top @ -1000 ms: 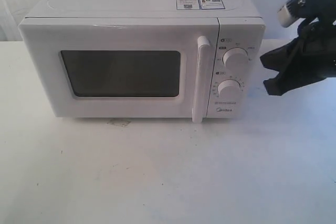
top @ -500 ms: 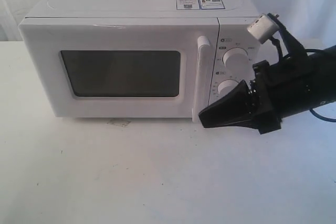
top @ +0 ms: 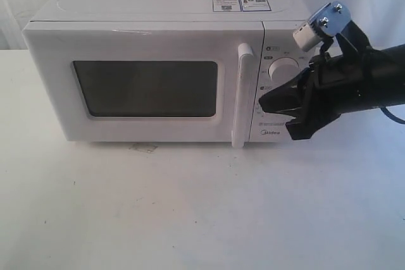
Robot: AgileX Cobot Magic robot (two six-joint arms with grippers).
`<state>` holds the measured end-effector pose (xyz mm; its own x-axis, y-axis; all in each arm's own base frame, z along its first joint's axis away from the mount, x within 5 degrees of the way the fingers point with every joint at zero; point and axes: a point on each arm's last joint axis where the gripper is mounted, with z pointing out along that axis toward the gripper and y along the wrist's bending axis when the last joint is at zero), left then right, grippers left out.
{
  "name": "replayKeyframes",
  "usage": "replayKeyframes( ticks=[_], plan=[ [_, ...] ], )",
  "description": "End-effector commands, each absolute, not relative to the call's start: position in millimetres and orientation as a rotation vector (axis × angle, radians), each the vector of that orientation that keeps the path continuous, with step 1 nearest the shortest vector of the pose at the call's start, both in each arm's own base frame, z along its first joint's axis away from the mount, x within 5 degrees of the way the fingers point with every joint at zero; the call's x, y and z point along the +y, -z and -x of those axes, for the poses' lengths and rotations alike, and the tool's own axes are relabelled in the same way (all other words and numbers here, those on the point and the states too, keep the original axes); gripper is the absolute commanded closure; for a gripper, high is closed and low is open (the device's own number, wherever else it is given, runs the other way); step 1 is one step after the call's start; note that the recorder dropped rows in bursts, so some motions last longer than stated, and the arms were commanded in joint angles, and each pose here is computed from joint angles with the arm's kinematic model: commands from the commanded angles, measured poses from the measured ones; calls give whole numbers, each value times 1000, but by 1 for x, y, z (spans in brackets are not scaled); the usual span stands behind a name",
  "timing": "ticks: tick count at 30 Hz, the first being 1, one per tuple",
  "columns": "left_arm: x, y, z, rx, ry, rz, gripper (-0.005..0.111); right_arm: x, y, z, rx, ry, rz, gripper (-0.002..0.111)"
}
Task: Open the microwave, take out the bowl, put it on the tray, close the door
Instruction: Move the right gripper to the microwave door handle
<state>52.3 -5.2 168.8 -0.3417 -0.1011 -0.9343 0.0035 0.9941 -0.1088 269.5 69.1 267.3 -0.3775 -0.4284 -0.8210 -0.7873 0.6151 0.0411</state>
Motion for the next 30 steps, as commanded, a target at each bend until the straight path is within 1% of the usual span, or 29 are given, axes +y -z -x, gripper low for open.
replayKeyframes(
  ticks=[1, 5, 6, 7, 10, 14, 19, 26, 30],
  plan=[
    [-5, -168, -52, 1915, 109, 77, 107, 71, -271, -270, 1991, -573, 927, 88],
    [-5, -168, -52, 1915, 109, 77, 107, 72, -274, -272, 1944, -575, 926, 54],
    [-5, -168, -52, 1915, 109, 77, 107, 72, -275, -272, 1939, -586, 912, 48],
    [-5, -168, -52, 1915, 109, 77, 107, 73, -276, -272, 1935, -598, 896, 46],
    [-5, -168, -52, 1915, 109, 77, 107, 74, -278, -274, 1924, -628, 845, 47],
    [-5, -168, -52, 1915, 109, 77, 107, 74, -280, -275, 1920, -635, 821, 53],
    [-5, -168, -52, 1915, 109, 77, 107, 72, -278, -277, 1896, -567, 866, 53],
    [-5, -168, -52, 1915, 109, 77, 107, 78, -269, -283, 1780, -599, 997, 53],
    [-5, -168, -52, 1915, 109, 77, 107, 79, -263, -289, 1748, -591, 996, 53]
  ],
)
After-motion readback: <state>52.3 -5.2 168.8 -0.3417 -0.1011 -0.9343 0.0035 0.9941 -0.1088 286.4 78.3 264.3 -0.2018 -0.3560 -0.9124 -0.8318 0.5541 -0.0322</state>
